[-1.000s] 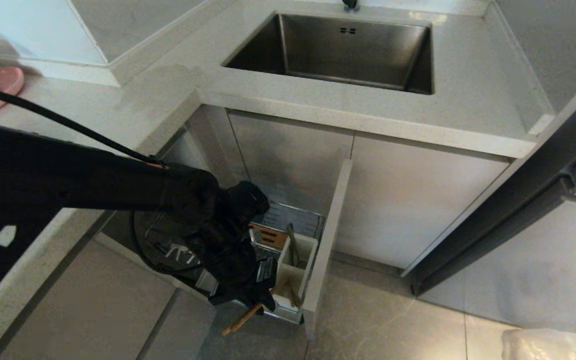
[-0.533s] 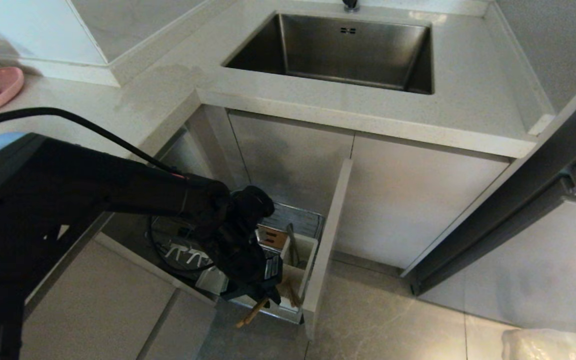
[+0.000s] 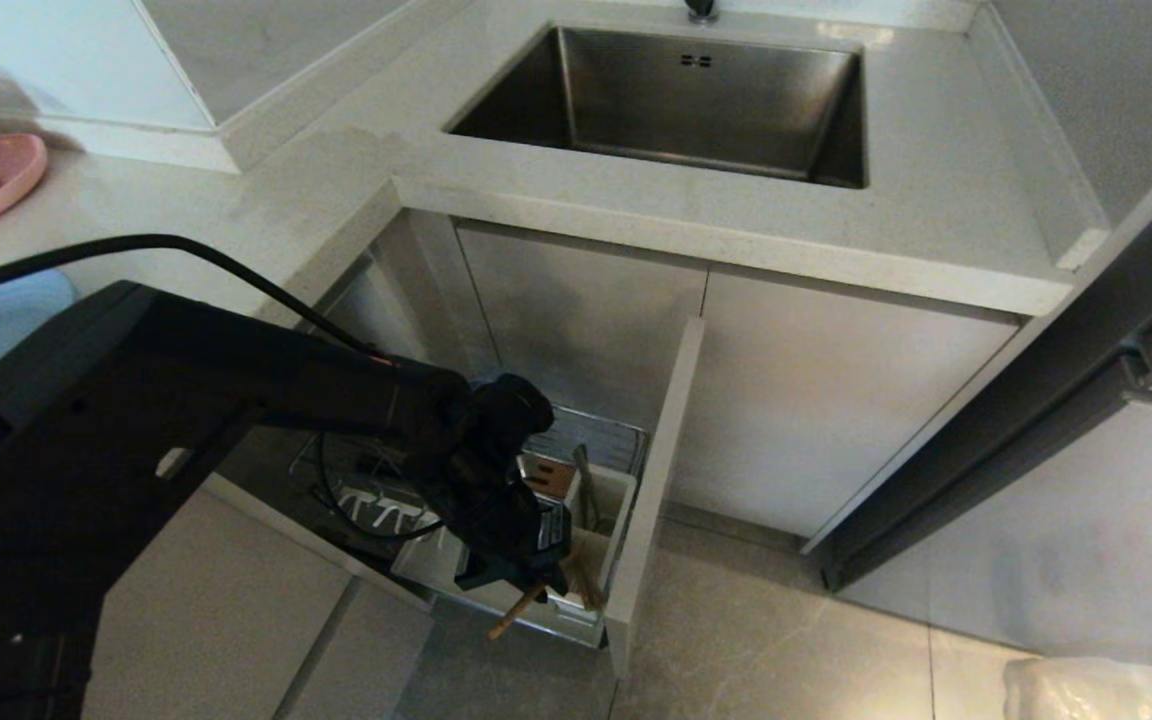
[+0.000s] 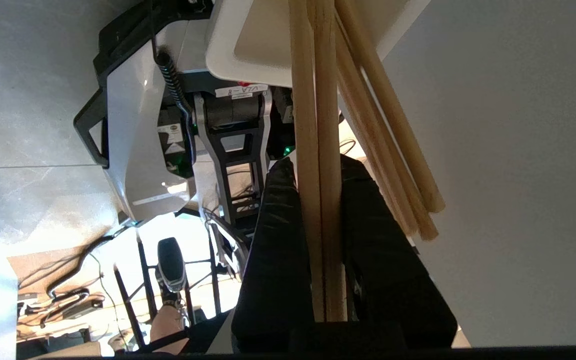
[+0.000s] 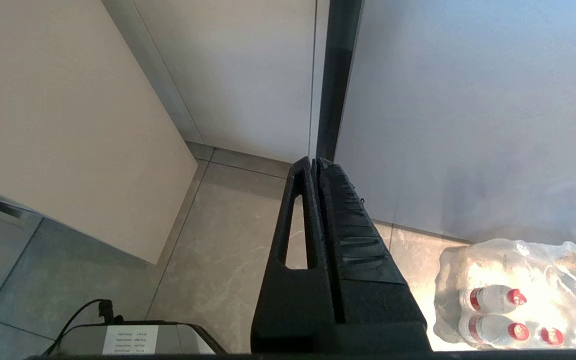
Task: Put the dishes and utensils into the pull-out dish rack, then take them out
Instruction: Pick up the chopsticks and place it in the cupboard
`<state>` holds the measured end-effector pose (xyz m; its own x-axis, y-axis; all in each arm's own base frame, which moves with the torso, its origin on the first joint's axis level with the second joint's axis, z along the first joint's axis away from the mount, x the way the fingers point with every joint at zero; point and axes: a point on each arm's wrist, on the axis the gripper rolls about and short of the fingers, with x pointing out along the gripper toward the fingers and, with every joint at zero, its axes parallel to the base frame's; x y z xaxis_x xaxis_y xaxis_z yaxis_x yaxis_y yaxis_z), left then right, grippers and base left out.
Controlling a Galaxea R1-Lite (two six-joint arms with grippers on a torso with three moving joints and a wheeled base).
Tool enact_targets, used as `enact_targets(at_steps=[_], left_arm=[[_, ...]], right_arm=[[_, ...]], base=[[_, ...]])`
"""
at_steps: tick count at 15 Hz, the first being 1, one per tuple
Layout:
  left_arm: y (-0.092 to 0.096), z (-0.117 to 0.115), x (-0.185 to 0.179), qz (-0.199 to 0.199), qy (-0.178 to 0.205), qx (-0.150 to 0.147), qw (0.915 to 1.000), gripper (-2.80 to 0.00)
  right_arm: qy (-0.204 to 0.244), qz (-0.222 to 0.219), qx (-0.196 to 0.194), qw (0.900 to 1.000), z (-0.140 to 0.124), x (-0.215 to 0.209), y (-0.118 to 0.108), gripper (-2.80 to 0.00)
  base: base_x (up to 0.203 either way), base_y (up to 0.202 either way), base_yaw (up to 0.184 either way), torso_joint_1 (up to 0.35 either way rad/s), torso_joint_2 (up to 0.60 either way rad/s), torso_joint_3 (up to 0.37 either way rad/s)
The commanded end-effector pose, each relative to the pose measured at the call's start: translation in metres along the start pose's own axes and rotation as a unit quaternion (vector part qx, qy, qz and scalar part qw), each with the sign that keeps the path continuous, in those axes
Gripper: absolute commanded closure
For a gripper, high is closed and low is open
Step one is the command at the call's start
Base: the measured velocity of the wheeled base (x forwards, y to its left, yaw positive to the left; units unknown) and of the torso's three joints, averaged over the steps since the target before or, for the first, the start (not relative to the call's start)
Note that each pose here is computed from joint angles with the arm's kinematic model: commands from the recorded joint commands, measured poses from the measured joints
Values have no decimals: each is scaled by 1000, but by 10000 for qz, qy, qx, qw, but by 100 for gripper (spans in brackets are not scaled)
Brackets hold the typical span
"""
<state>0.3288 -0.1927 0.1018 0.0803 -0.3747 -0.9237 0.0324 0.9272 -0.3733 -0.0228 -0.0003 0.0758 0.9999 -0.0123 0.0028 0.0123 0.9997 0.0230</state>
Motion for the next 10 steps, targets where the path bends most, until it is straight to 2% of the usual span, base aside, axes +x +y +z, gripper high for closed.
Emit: enact_targets(at_steps=[1, 10], left_arm=[[1, 2, 5, 21, 53, -39, 10000, 0], [4, 6, 20, 85, 159, -86, 9998, 0]], right_arm=[[5, 0, 0, 10000, 0, 0, 0, 0], [-1, 0, 0, 10000, 0, 0, 0, 0]], base=[[0, 0, 0, 0, 0, 0], [0, 0, 0, 0, 0, 0]])
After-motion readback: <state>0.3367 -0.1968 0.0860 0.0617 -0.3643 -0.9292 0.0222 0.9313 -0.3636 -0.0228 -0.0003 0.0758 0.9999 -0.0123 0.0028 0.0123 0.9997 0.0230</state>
